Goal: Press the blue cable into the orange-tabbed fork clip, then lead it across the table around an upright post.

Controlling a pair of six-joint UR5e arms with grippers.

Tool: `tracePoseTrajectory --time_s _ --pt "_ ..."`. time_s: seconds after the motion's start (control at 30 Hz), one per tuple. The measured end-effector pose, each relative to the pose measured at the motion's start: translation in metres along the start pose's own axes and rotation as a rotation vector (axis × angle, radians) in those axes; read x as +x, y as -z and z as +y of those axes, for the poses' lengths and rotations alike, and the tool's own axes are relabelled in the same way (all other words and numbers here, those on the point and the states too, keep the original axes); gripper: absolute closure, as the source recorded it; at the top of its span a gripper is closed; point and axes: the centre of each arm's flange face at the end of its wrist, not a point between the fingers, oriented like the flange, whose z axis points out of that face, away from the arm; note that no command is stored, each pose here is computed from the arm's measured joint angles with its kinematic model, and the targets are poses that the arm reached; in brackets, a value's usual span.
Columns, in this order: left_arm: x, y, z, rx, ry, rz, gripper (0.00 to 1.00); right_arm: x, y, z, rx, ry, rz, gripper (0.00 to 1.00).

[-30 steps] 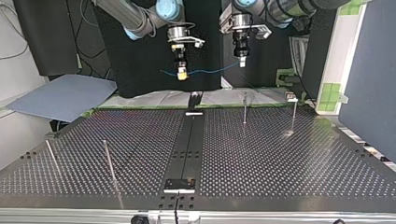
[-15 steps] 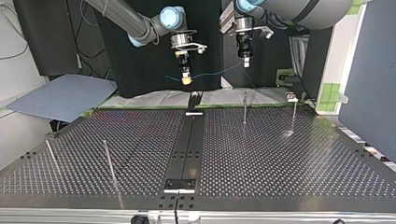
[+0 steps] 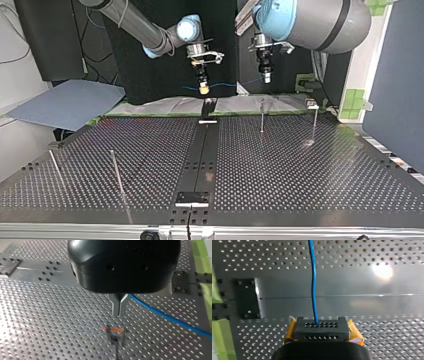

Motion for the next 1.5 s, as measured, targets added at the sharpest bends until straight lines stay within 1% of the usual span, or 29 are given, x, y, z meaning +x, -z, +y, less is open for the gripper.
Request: tracePoseTrajectory --time_s 0.1,0.23,0.4,0.57,0.63,0.77,1.1,1.2,1.33,1.5 --pt "0.009 -0.001 0.010 -0.004 -0.014 0.024 1.00 -0.006 -0.006 -0.001 -0.001 0.001 -0.011 1.00" --pt "0.020 -0.001 0.024 -0.018 -0.035 0.053 1.00 -0.004 -0.016 -0.003 0.002 0.001 -0.012 1.00" --pt "0.033 -0.004 0.043 -0.055 -0.054 0.076 1.00 0.006 -0.032 -0.007 0.009 -0.005 0.013 1.00" --pt "0.047 -0.011 0.056 -0.080 -0.062 0.099 1.00 0.011 -0.040 -0.009 0.016 -0.013 0.027 1.00" --pt "0.051 -0.016 0.057 -0.082 -0.063 0.104 1.00 0.010 -0.041 -0.008 0.015 -0.018 0.028 1.00" --pt "0.048 -0.030 0.052 -0.072 -0.056 0.088 1.00 0.003 -0.042 -0.005 0.011 -0.019 0.020 1.00" --pt "0.023 -0.047 0.043 -0.067 -0.050 0.078 1.00 -0.030 -0.046 -0.002 0.010 -0.018 -0.009 1.00" --pt "0.014 -0.052 0.040 -0.068 -0.049 0.074 1.00 -0.031 -0.050 -0.002 0.009 -0.019 -0.008 1.00" --pt "0.001 -0.061 0.036 -0.064 -0.041 0.050 1.00 -0.028 -0.056 -0.002 0.010 -0.021 -0.001 1.00" --pt "-0.005 -0.068 0.031 -0.047 -0.036 0.039 1.00 -0.025 -0.063 0.001 0.005 -0.020 -0.004 1.00"
